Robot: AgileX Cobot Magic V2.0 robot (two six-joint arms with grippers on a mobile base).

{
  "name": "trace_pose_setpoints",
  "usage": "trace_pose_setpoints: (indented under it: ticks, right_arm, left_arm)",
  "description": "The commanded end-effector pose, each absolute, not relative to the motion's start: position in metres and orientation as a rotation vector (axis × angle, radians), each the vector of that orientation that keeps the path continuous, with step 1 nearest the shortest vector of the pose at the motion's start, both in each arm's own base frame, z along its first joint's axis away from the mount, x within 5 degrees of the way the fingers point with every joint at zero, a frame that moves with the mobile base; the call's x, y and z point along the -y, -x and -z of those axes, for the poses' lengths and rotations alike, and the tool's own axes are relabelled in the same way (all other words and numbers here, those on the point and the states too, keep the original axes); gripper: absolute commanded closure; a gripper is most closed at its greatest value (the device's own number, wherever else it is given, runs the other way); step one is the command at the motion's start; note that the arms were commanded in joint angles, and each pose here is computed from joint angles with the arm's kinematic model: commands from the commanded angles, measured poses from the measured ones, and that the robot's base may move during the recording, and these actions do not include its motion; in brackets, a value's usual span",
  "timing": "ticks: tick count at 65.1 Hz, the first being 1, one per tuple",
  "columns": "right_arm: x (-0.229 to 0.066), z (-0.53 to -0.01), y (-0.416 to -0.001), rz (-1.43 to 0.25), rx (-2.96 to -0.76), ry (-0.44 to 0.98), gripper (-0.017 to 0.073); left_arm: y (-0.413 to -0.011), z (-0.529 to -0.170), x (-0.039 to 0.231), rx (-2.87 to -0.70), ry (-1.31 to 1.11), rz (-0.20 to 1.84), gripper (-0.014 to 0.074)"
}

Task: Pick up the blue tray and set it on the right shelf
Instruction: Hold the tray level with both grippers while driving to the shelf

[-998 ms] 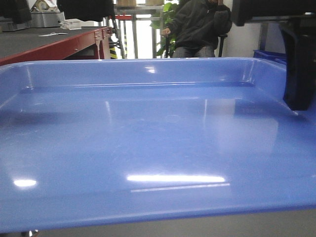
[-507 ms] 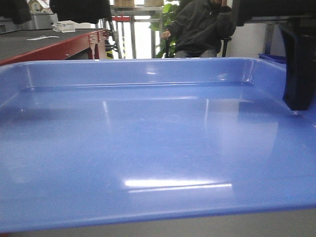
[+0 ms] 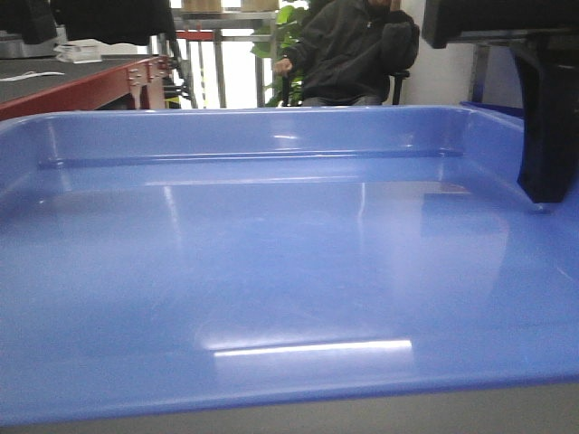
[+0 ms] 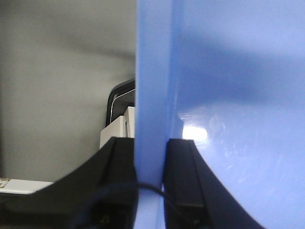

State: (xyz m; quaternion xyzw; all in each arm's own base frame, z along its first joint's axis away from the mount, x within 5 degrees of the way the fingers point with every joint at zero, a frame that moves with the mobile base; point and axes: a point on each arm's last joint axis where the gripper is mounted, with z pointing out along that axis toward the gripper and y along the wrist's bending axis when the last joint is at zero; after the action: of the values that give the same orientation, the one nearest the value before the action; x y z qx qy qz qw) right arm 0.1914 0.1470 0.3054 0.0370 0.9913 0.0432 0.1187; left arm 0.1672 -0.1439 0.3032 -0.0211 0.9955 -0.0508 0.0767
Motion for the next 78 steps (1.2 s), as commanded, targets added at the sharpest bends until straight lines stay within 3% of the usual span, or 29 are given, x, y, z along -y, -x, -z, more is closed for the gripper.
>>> trace_pose_setpoints:
  ticks: [1,78]
  right_arm:
    - [-0.1508,-0.3227,-0.1888,-0.266,-2.831,-0.128,0.0306]
    - [-0.1508,-0.3227,-0.1888,-0.266,-2.831,-0.128,0.0306]
  left_arm:
    - [-0.1608,-0.3153,0.1418,-2.998,0.09,0.166,0.0612]
    - [-0.1608,-0.3153,0.1418,-2.998,0.09,0.166,0.0612]
